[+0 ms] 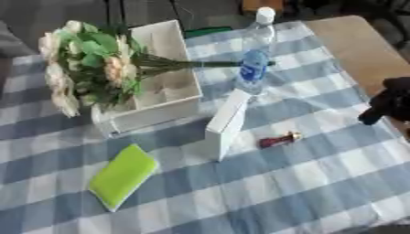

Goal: Pick up objects on the table and place them in the box.

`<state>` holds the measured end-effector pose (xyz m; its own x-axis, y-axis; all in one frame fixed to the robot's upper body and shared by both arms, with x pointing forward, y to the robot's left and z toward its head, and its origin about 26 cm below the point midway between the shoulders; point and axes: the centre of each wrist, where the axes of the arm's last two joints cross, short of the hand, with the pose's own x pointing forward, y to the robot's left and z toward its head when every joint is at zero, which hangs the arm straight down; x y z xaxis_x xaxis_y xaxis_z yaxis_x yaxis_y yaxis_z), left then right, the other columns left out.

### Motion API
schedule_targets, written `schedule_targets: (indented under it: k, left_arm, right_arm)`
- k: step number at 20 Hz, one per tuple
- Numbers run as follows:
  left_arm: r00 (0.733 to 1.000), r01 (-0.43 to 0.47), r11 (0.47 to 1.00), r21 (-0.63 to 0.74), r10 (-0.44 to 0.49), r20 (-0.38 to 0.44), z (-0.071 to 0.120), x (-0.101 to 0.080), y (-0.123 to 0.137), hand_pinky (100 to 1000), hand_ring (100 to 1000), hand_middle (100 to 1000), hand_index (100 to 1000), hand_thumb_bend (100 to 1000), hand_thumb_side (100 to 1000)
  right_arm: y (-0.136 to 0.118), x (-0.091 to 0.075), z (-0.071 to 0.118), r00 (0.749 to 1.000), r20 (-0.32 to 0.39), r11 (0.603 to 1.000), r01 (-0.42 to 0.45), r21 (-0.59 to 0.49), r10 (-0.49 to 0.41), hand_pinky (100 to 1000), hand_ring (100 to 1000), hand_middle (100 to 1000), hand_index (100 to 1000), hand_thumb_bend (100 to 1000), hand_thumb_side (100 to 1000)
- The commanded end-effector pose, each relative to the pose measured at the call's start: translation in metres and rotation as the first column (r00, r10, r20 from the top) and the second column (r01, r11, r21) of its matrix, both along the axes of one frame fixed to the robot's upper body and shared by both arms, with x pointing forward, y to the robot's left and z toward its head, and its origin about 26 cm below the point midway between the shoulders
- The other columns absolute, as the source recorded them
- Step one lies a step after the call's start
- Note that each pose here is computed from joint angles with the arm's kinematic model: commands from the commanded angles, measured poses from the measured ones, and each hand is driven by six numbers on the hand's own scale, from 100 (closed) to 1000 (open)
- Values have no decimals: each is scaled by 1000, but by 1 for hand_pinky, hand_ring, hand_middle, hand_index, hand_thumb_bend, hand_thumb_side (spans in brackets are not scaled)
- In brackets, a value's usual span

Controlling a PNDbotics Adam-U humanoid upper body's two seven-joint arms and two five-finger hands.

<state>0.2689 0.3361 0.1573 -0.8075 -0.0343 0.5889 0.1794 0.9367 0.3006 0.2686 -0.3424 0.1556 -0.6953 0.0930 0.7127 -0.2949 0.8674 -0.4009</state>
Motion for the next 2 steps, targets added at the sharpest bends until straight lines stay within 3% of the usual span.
schedule_targets:
  k: [1, 2]
  left_arm:
    - [1000, 23, 1000, 11, -23, 12, 7, -1, -3, 589, 658, 721, 820, 464, 770]
    - [1000, 26, 1000, 11, -26, 13, 7, -1, -3, 589, 657, 720, 819, 463, 770]
  right_arm:
    - [-2, -3, 9, 1000, 26, 1000, 4, -24, -4, 585, 523, 599, 809, 100, 709]
    - [-2, -3, 9, 1000, 26, 1000, 4, -24, -4, 585, 523, 599, 809, 100, 708]
